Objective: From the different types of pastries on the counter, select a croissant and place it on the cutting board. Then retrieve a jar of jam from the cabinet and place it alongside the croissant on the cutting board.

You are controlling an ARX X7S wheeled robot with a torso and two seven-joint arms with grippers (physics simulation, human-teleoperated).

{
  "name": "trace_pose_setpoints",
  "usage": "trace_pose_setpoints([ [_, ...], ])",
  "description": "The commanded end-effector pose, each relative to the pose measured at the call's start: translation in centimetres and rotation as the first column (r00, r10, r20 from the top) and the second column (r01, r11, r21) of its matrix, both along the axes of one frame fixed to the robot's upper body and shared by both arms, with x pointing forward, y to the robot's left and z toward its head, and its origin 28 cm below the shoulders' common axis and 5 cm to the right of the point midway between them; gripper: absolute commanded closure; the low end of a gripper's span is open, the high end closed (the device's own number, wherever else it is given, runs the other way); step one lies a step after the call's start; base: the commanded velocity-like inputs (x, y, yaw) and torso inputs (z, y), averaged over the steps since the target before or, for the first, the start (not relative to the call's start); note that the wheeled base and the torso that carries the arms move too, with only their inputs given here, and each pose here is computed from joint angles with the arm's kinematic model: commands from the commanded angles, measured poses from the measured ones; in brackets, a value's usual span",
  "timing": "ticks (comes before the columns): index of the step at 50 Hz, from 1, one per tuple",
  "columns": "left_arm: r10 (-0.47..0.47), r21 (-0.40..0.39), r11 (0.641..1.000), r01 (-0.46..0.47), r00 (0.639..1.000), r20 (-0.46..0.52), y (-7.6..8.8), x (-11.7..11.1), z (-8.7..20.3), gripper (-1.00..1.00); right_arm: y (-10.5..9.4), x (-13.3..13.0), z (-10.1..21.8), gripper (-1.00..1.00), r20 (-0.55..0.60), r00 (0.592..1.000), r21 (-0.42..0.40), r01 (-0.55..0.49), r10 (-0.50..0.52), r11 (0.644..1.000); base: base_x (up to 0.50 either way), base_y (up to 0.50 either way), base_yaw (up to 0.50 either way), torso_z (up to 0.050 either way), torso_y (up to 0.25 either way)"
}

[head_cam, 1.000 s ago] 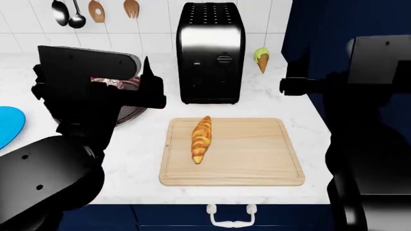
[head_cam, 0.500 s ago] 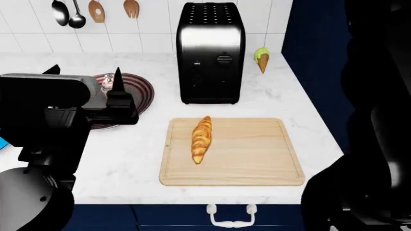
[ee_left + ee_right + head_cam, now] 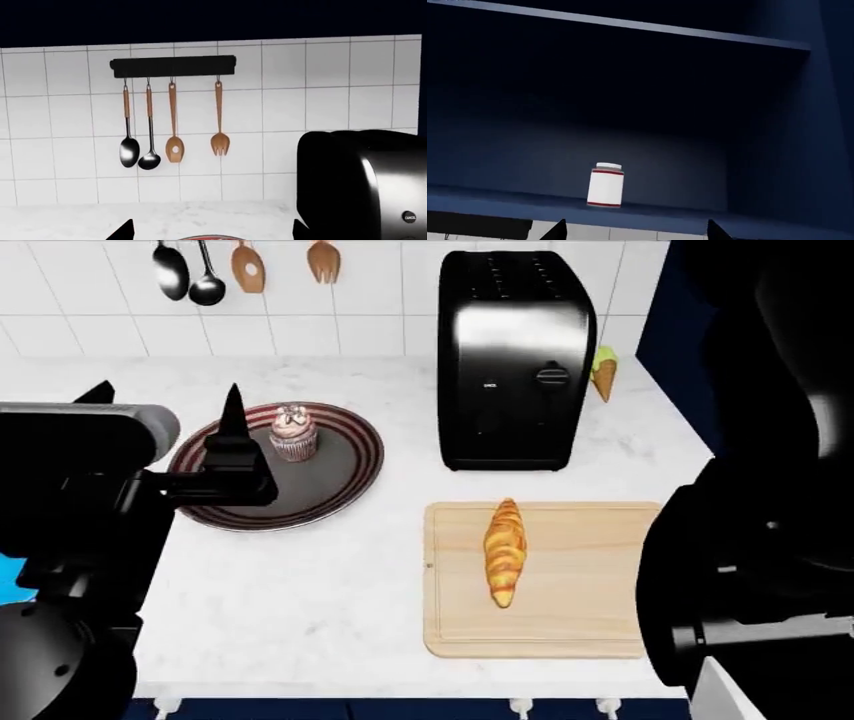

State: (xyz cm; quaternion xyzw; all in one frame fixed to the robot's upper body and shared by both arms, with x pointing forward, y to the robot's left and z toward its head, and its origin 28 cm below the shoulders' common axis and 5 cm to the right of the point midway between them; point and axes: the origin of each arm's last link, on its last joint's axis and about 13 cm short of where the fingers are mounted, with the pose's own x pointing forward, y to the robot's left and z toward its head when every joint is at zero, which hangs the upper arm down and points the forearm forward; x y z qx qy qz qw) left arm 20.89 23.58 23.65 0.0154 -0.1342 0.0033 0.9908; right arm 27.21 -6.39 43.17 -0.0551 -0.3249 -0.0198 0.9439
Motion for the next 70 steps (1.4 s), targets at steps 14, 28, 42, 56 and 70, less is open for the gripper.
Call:
trace_pose_setpoints([
  [14, 0.009, 0.003, 1.000, -0.009, 1.000, 0.006, 0.0, -0.8, 1.2, -1.00, 1.3, -1.3, 7.5, -1.00, -0.021, 1.000, -0.018, 0.020, -0.021, 1.000, 0.00, 0.00, 0.00, 0.000, 0.000],
  [28, -0.020, 0.017, 1.000, 0.020, 1.000, 0.015, -0.4, -1.0, 1.3, -1.00, 1.4, -0.9, 9.5, -1.00, -0.063, 0.997, 0.023, 0.044, -0.042, 0.999, 0.19, 0.00, 0.00, 0.000, 0.000],
  [42, -0.024, 0.017, 1.000, 0.024, 1.000, 0.014, -0.4, -1.1, 1.5, -1.00, 1.5, -0.2, 9.0, -1.00, -0.114, 0.993, 0.023, 0.041, -0.038, 0.999, 0.45, 0.00, 0.00, 0.000, 0.000],
  [56, -0.023, 0.020, 1.000, 0.023, 1.000, 0.003, -0.4, -1.1, 1.4, -1.00, 2.7, -0.5, 10.1, -1.00, -0.187, 0.977, -0.023, -0.106, 0.100, 0.994, 0.00, 0.00, 0.00, 0.000, 0.000],
  [70, -0.020, 0.024, 0.999, 0.021, 0.999, -0.027, 0.0, 0.9, 1.0, -1.00, 3.4, 2.4, 12.7, -1.00, -0.298, 0.947, -0.004, 0.123, -0.119, 0.992, 0.00, 0.00, 0.00, 0.000, 0.000],
])
